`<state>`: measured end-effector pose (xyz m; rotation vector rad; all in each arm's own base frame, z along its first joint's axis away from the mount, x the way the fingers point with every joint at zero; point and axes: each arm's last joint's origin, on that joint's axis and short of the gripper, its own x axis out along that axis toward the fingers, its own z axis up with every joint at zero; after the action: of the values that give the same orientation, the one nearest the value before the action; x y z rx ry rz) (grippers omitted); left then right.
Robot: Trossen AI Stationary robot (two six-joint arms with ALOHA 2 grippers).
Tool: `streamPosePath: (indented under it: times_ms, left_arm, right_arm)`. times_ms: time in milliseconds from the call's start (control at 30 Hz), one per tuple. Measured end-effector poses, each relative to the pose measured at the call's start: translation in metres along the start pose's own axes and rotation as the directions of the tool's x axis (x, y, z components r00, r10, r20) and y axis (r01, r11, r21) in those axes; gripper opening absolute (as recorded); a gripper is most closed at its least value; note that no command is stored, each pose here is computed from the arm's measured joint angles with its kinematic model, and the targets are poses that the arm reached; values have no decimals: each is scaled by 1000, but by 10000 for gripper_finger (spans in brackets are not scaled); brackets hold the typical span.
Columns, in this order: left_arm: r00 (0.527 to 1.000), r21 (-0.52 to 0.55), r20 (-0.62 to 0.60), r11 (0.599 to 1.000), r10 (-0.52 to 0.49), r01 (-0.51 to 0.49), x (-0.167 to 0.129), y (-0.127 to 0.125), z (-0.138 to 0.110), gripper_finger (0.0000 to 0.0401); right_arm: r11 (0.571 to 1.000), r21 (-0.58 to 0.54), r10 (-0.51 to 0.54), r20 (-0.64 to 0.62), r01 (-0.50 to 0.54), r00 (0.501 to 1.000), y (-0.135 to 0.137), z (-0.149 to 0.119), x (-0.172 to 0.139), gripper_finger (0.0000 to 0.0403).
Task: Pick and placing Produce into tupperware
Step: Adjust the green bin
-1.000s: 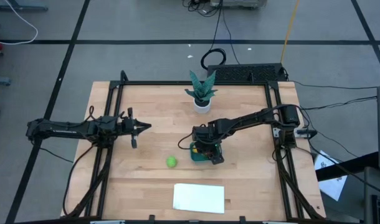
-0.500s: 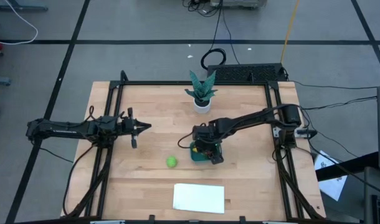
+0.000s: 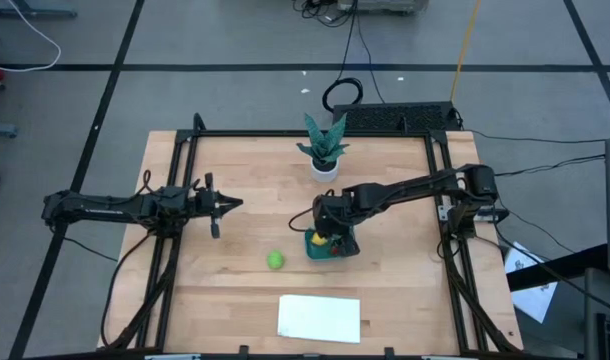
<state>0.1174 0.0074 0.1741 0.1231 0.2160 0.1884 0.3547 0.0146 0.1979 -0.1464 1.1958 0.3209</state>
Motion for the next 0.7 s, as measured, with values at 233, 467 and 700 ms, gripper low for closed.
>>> streamPosePath:
  times_ms: [233,467,700]
  left_arm:
    - [1000,8,-7,1000,0,0,0,0,-1,26]
    - [999,17,-32,1000,-1,2,0,0,-3,26]
    - [999,23,-47,1000,-3,4,0,0,-5,26]
  right_arm:
    - [990,-91,-106,-27,103,994,-1,0,-1,145]
    - [984,-108,-144,-19,142,989,-10,-1,-2,12]
    - [986,-52,-161,-27,159,987,-26,-6,-5,2]
